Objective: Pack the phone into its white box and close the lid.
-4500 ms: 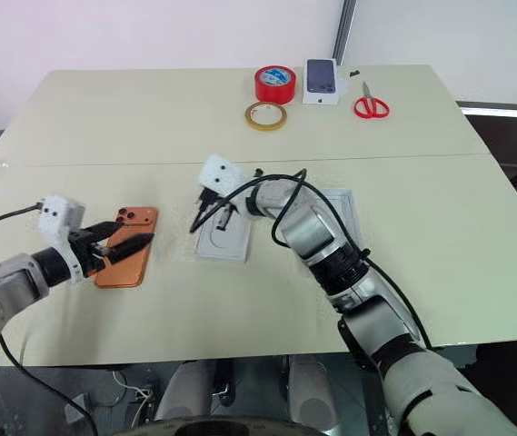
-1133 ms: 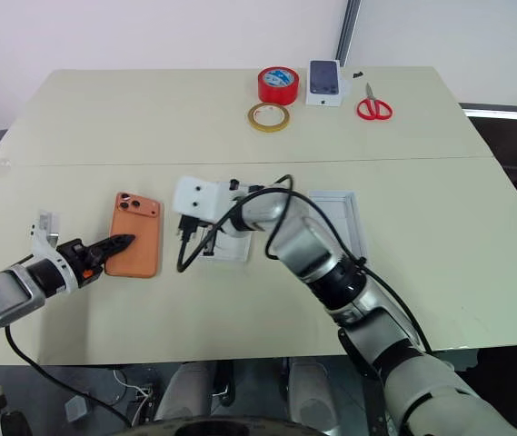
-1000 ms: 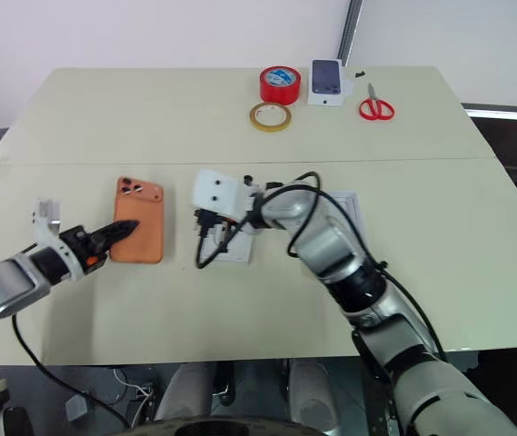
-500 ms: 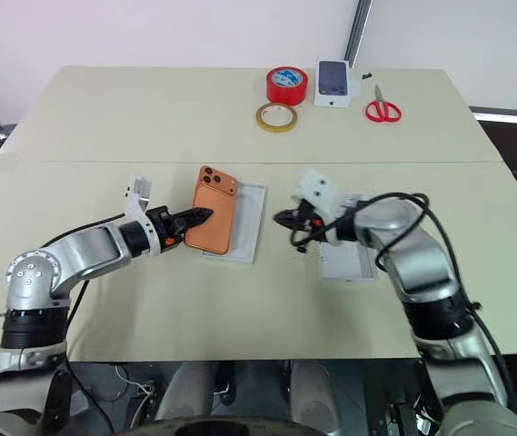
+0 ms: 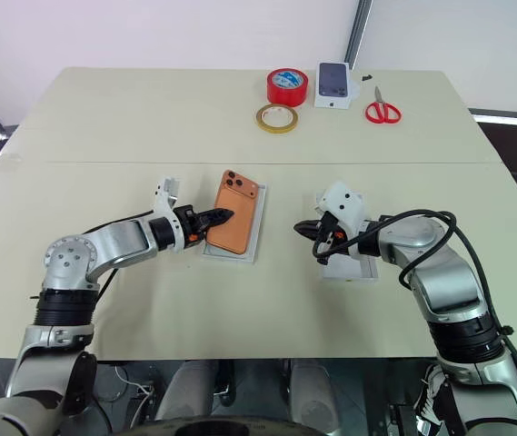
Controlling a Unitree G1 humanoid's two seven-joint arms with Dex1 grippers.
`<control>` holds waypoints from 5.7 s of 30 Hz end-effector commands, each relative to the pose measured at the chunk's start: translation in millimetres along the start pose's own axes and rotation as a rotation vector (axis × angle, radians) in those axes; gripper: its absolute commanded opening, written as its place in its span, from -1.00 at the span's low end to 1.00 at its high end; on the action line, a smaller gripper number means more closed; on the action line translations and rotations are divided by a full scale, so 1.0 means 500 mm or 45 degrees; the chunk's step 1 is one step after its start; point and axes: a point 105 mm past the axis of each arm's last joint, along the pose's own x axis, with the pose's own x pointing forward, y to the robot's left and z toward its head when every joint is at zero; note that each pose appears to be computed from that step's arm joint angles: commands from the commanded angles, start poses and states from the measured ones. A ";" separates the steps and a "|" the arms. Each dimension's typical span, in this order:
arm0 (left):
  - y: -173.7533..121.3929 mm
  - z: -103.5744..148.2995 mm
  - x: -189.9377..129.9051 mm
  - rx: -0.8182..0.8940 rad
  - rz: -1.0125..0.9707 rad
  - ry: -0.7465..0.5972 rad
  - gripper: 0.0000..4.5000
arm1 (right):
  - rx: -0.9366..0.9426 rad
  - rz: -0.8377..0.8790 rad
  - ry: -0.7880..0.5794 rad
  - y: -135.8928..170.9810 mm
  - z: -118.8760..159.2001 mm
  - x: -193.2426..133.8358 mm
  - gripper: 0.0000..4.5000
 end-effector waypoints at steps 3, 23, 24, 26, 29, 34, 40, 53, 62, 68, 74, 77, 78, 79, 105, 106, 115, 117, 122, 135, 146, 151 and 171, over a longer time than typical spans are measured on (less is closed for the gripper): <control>-0.028 0.011 0.005 0.032 -0.073 -0.020 -0.97 | -0.094 0.000 -0.059 0.001 0.031 -0.009 -1.00; -0.066 0.032 -0.046 0.471 -0.045 -0.003 0.99 | -0.150 0.006 -0.066 -0.001 0.042 -0.003 -1.00; -0.071 0.037 -0.054 0.515 -0.045 -0.013 0.99 | -0.156 0.006 -0.066 -0.001 0.043 -0.002 -1.00; -0.077 0.042 -0.062 0.559 -0.053 -0.023 0.99 | -0.161 0.006 -0.066 -0.002 0.046 -0.002 -1.00; -0.079 0.047 -0.076 0.607 -0.045 -0.029 0.99 | -0.177 0.010 -0.071 -0.003 0.054 0.001 -1.00; -0.038 0.100 -0.109 0.754 0.170 -0.162 0.75 | -0.229 0.009 -0.017 -0.005 0.057 0.019 -1.00; 0.032 0.138 -0.126 1.177 0.483 -0.147 -0.56 | -0.141 -0.123 0.105 -0.044 0.054 0.066 -1.00; 0.049 0.061 -0.009 1.408 0.329 0.174 -0.98 | -0.357 -0.216 0.309 -0.048 0.036 0.161 -1.00; 0.017 0.009 0.028 1.426 0.191 0.256 -0.98 | -0.401 -0.121 0.256 -0.010 0.056 0.172 -1.00; -0.035 -0.061 0.057 1.420 0.027 0.351 -0.98 | -0.393 -0.082 0.287 0.004 0.040 0.135 -1.00; -0.070 -0.125 0.086 1.408 -0.093 0.442 -0.98 | -0.354 -0.070 0.373 0.018 0.005 0.062 -1.00; -0.087 -0.153 0.099 1.399 -0.154 0.480 -0.98 | -0.334 -0.081 0.430 0.025 -0.018 0.029 -1.00; -0.092 -0.161 0.103 1.397 -0.170 0.490 -0.98 | -0.325 -0.087 0.447 0.026 -0.025 0.019 -1.00; -0.095 -0.168 0.106 1.396 -0.181 0.497 -0.98 | -0.317 -0.091 0.460 0.028 -0.030 0.011 -1.00; -0.097 -0.192 0.105 1.347 -0.198 0.574 -0.98 | -0.279 -0.198 0.572 -0.002 -0.076 -0.043 -1.00; -0.094 -0.186 0.103 1.345 -0.190 0.568 -0.98 | -0.287 -0.201 0.575 -0.006 -0.076 -0.048 -1.00; -0.063 -0.075 0.040 1.305 -0.131 0.360 -0.98 | -0.318 -0.144 0.537 -0.015 -0.040 -0.116 -1.00; -0.059 -0.049 0.020 1.339 -0.127 0.294 -0.98 | -0.284 -0.175 0.523 -0.027 -0.026 -0.133 -1.00; -0.065 -0.013 -0.039 1.500 -0.244 0.087 -1.00 | 0.045 -0.175 0.496 -0.028 -0.016 -0.150 -0.62; -0.060 -0.077 -0.095 1.682 -0.432 0.136 -1.00 | 0.478 -0.506 0.631 -0.061 -0.067 -0.139 0.76; -0.069 -0.100 -0.104 1.725 -0.499 0.137 -1.00 | 0.556 -0.561 0.665 -0.046 -0.105 -0.102 0.65; -0.060 -0.102 -0.103 1.709 -0.482 0.144 -1.00 | 0.603 -0.604 0.614 -0.049 -0.102 -0.089 -0.24; 0.007 0.054 -0.121 1.592 -0.059 -0.238 -1.00 | 1.230 0.186 -0.387 0.038 0.224 0.011 -0.99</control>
